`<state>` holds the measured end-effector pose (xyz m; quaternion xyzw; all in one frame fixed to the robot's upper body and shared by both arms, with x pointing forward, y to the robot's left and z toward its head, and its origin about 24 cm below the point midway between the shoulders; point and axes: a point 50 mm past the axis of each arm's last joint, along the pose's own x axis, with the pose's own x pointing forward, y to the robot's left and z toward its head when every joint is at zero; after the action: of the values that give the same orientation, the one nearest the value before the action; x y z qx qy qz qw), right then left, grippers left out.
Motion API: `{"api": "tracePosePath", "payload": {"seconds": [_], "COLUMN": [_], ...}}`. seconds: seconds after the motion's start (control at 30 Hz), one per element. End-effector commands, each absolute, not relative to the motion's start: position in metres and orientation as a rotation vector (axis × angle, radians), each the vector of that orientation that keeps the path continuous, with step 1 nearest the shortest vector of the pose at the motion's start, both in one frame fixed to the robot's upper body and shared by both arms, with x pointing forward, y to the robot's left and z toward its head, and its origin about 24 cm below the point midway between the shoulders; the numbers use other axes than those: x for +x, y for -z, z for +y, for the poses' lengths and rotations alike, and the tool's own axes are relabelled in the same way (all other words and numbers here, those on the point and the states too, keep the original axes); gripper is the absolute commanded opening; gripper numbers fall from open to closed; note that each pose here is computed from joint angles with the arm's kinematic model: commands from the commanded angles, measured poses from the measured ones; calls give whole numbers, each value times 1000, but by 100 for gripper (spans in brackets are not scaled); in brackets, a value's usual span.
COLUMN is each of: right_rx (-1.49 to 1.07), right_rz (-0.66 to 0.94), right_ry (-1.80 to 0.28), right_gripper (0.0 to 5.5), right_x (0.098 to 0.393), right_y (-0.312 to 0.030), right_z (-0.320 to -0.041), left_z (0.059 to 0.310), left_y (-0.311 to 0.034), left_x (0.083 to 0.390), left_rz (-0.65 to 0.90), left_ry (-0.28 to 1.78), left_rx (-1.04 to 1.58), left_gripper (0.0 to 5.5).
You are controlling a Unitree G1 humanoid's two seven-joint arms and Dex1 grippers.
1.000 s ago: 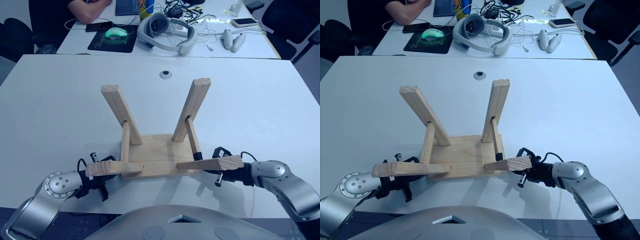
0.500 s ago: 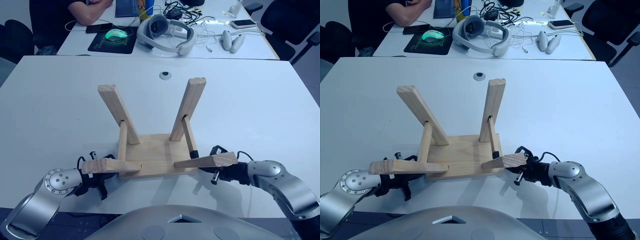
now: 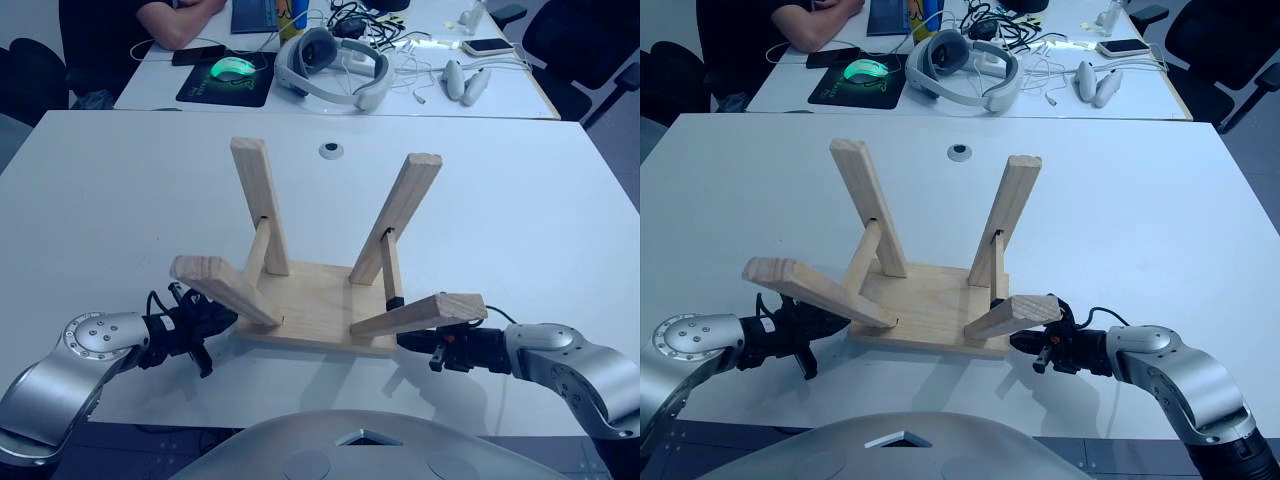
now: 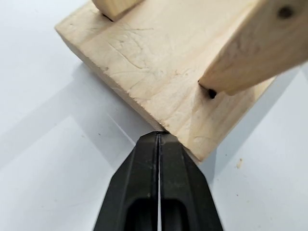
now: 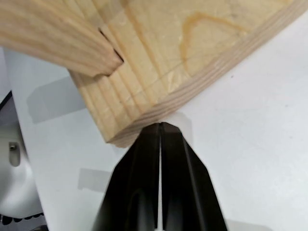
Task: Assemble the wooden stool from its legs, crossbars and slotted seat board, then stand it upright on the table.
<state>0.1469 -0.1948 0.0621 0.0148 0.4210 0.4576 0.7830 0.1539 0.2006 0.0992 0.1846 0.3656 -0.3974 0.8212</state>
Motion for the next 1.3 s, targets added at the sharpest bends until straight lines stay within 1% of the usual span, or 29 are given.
{"api": "tracePosePath", "payload": {"seconds": [0.03, 0.2, 0.43, 0.63, 0.8, 0.97, 1.03, 1.17, 1.3], "right_rx": [75, 94, 75, 57, 55, 60, 44, -6, -110], "right_rz": [791, 749, 703, 670, 605, 526, 524, 561, 567], "right_ry": [-1099, -1119, -1122, -1122, -1140, -1115, -1082, -992, -789], "right_gripper": [0, 0, 0, 0, 0, 0, 0, 0, 0], "right_x": [155, 161, 172, 176, 182, 198, 203, 205, 214], "right_y": [-82, -97, -113, -123, -141, -157, -155, -139, -119], "right_z": [-180, -179, -181, -182, -180, -182, -184, -194, -220], "left_z": [184, 185, 194, 195, 193, 197, 200, 221, 246], "left_y": [-111, -117, -137, -148, -164, -175, -172, -145, -131], "left_x": [153, 158, 174, 179, 186, 196, 199, 197, 201], "left_rz": [701, 683, 628, 610, 556, 522, 535, 627, 589], "left_ry": [973, 968, 932, 937, 951, 921, 899, 793, 621], "left_rx": [346, 362, 410, 428, 427, 423, 428, 487, 531], "left_gripper": [2, 2, 2, 2, 2, 2, 2, 2, 2]}}
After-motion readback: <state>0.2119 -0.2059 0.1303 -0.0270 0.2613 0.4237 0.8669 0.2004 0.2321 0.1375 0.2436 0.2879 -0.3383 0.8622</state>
